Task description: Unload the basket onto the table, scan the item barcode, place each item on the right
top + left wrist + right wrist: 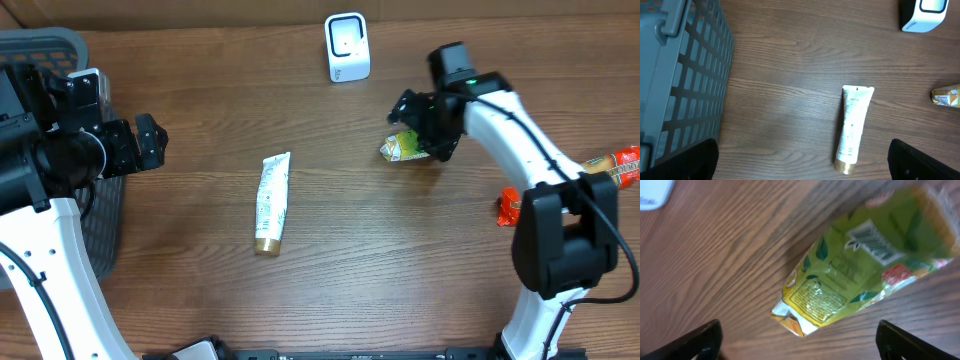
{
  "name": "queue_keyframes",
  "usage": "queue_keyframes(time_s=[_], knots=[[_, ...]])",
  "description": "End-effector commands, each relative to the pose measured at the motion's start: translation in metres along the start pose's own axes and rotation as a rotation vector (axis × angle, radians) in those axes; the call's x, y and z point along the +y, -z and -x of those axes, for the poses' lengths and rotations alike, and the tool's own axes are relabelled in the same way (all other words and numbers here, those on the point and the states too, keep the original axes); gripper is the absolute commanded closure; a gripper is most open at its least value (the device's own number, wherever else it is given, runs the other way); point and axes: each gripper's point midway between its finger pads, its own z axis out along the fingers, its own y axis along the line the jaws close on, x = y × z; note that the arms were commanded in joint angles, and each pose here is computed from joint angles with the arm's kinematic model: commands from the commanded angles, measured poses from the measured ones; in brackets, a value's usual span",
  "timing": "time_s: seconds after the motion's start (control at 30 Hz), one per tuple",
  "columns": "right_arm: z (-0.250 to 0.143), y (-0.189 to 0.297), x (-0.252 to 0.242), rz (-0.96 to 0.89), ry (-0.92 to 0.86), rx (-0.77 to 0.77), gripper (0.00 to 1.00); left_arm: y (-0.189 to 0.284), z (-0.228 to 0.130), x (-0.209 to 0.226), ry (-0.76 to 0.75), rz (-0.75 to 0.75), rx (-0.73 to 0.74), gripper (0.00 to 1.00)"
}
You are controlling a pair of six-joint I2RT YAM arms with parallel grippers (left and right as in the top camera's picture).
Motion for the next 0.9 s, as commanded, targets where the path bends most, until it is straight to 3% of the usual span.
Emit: queue_keyframes(time_s=[0.0, 0.5, 0.63, 0.8, 0.87], knots=[[-0.001, -0.018, -0.012, -0.142, -0.169, -0.137, 0.01, 0.003, 0.004, -0.002, -0.015, -0.012, -0.014, 0.01], [0.005, -0.043, -0.013, -0.179, -0.21, -0.224, 0.04, 0.003, 0.004, -0.002, -0.015, -0.012, -0.014, 0.01], [-0.017, -0.049, -0.016, -0.207, -0.136, -0.148, 0.21, 0.003, 0.004, -0.002, -0.015, -0.012, -0.014, 0.0], [-0.032, -0.051, -0.012, -0.209, 0.006, -0.087, 0.57, 0.003, 0.004, -0.002, -0.015, -0.012, -0.014, 0.01], [-0.04, -0.052, -0.005, -0.175, 0.081, -0.031, 0.62, 0.003, 0.004, -0.002, -0.015, -0.012, -0.014, 0.01]])
